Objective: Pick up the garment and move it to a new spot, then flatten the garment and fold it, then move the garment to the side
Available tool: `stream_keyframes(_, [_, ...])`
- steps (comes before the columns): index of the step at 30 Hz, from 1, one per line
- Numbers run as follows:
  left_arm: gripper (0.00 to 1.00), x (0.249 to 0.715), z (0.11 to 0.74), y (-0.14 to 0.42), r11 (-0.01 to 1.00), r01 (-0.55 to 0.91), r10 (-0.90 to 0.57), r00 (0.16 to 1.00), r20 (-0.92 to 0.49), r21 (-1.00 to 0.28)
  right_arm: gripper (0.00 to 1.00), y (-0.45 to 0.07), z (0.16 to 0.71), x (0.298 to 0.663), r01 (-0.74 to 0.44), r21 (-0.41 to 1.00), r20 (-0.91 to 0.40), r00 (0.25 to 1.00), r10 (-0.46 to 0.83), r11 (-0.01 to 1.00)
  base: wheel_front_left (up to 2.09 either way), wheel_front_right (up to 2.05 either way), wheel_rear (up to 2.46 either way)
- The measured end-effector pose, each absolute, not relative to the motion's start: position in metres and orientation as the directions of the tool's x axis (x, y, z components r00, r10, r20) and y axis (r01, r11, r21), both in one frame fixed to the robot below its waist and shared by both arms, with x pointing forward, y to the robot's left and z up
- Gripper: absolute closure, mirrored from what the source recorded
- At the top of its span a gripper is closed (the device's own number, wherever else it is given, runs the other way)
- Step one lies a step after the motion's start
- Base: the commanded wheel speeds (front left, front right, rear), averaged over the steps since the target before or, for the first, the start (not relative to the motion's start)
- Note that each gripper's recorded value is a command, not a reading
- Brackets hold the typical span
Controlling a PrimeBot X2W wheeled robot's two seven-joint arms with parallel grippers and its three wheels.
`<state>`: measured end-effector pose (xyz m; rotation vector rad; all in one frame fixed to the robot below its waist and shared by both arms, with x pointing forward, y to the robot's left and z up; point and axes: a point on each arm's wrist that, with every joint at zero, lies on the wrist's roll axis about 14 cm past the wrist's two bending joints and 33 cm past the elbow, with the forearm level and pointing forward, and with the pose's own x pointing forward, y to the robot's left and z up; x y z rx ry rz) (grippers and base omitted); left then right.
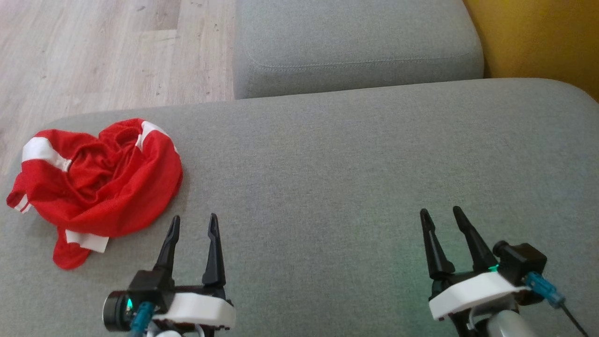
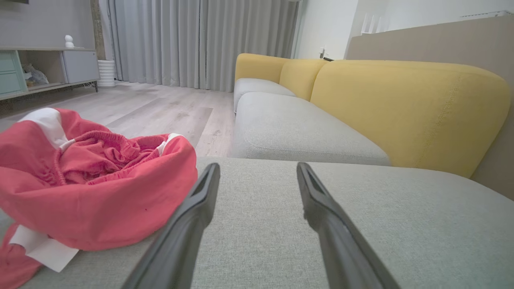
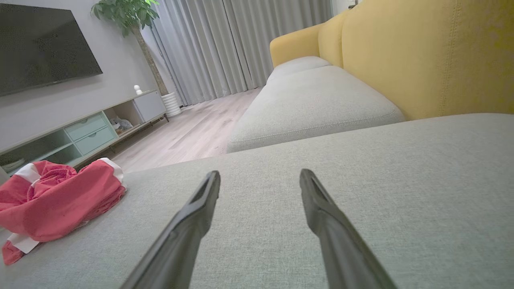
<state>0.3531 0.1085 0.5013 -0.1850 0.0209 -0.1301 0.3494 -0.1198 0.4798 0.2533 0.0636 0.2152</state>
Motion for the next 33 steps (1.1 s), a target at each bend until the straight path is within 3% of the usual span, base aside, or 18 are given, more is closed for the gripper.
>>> stream_keyframes(23, [0.00,0.352,0.493,0.113,0.995,0.084,-0.086,0.996,0.034,0.061,0.00,-0.124,0.478,0.351,-0.240,-0.020,-0.022,0.971,0.240,0.970,0.00,0.00,0.00])
stream_keyframes(33, [0.00,0.354,0.492,0.113,0.995,0.081,-0.084,0.996,0.030,0.063,0.00,-0.127,0.478,0.355,-0.231,-0.020,-0.024,0.973,0.231,0.973,0.00,0.00,0.00])
